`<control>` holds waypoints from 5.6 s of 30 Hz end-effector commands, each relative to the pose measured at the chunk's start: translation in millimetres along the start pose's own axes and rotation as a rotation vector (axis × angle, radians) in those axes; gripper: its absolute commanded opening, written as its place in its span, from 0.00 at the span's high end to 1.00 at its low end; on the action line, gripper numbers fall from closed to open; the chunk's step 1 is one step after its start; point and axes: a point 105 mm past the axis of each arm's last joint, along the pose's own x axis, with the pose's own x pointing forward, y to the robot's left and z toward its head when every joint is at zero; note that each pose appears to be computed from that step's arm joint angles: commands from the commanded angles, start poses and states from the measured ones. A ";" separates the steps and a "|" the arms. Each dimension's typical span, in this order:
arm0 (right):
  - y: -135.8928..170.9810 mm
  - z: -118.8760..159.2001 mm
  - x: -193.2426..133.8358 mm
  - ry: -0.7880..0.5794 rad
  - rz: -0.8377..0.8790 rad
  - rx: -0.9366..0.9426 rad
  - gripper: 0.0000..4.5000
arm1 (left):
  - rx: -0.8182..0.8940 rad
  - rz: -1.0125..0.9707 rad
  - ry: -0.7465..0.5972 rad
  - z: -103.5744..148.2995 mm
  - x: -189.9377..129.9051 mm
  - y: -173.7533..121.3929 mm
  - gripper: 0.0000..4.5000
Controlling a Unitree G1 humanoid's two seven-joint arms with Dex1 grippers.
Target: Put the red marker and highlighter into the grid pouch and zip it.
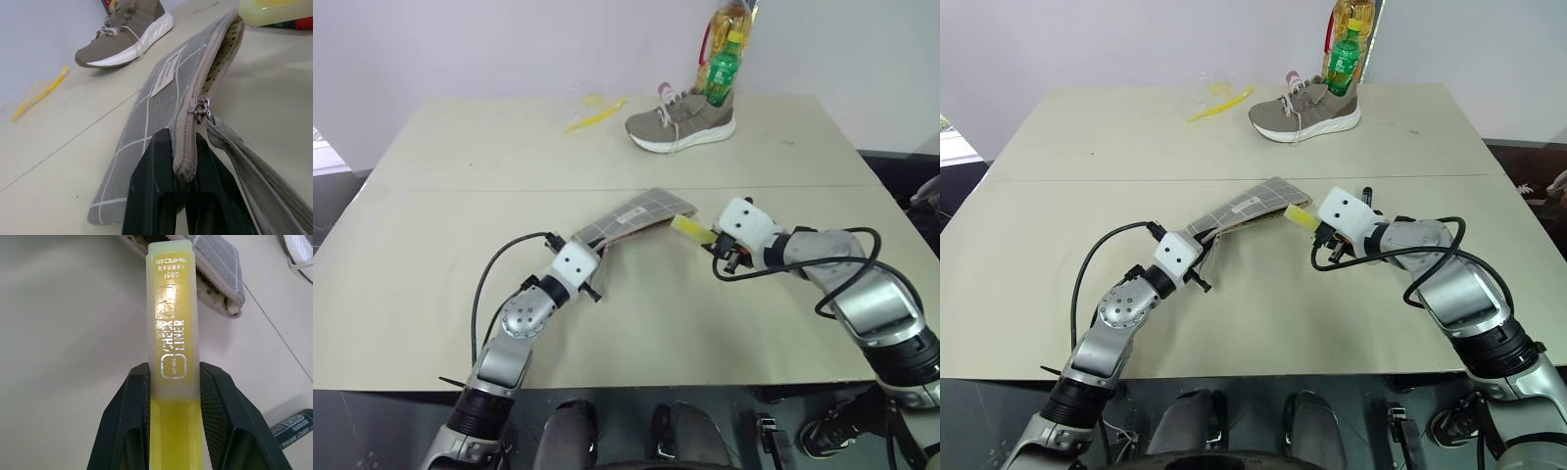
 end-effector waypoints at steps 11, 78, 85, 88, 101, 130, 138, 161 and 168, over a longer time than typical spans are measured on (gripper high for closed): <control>-6.6 10.6 1.7 -0.021 -0.032 -0.019 0.82 | 0.018 -0.041 -0.069 18.1 -3.5 -4.0 1.00; -75.0 -63.5 32.0 0.116 -0.426 0.882 0.88 | 0.039 0.078 0.056 -0.4 -4.7 21.5 1.00; -66.0 7.1 12.9 -0.076 -0.288 -0.054 0.92 | 0.005 0.095 0.052 0.1 -6.6 24.6 1.00; -33.5 16.4 3.5 -0.144 -0.106 -0.260 0.92 | -0.021 0.109 0.036 2.4 -6.3 26.6 1.00; -18.7 13.9 8.0 -0.141 -0.027 -0.298 0.92 | -0.031 0.071 0.000 9.0 -2.8 20.4 1.00; 3.5 81.6 20.2 -0.258 -0.027 -0.820 0.14 | -0.114 -0.069 -0.090 28.5 -9.0 -6.0 1.00; 1.4 126.7 -31.9 -0.580 0.181 -0.230 0.03 | -0.415 0.000 -0.122 38.0 -1.3 9.7 1.00; 53.4 115.0 43.1 -0.399 0.216 0.269 0.81 | -0.600 0.053 -0.186 56.1 1.5 28.7 1.00; -10.6 105.0 27.8 -0.381 0.008 0.184 0.99 | -0.468 0.035 -0.136 47.3 -2.9 24.4 1.00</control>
